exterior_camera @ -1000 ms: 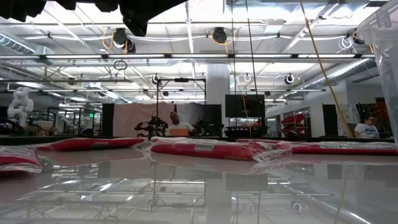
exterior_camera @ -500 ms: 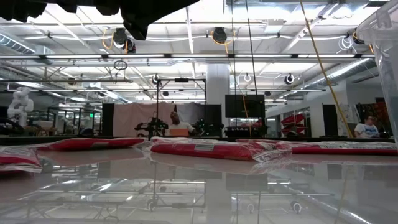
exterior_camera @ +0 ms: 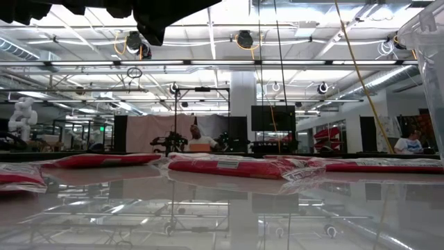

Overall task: Sort popcorn bags into baskets
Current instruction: Put the red popcorn pack into the transparent bin

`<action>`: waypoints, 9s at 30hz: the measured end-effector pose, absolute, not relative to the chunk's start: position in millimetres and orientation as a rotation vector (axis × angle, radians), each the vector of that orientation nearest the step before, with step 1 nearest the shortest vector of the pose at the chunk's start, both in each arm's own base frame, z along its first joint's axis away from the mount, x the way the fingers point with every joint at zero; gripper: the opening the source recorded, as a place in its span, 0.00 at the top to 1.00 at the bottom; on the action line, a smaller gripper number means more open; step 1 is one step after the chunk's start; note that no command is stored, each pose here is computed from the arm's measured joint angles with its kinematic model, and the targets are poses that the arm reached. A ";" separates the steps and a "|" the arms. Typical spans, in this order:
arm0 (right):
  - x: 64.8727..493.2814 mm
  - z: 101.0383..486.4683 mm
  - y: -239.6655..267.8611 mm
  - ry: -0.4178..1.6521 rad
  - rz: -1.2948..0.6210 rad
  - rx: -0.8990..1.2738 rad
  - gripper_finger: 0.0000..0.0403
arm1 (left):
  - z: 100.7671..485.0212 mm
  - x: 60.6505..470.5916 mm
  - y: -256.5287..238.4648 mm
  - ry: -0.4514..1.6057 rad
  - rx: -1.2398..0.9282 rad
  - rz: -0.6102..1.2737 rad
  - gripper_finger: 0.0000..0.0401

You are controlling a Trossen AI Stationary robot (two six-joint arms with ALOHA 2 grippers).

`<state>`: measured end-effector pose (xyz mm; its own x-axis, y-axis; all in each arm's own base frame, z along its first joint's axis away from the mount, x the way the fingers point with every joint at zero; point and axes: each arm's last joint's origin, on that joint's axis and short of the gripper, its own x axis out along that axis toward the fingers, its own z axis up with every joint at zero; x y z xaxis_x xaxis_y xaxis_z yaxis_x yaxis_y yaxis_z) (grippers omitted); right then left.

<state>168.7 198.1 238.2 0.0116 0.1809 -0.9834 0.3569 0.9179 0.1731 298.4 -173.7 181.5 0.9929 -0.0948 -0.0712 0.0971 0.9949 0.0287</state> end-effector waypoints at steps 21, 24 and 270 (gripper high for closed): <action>158.7 277.7 199.3 1.389 -0.051 0.774 0.82 | 170.5 298.8 -170.0 0.174 0.070 -0.084 0.55; 154.9 288.5 193.2 1.287 -0.048 0.793 0.88 | 167.4 300.5 -165.5 0.205 0.088 -0.070 0.58; 110.9 250.8 197.3 1.254 -0.130 0.150 0.94 | 221.5 223.5 -128.0 0.490 -0.144 0.226 0.61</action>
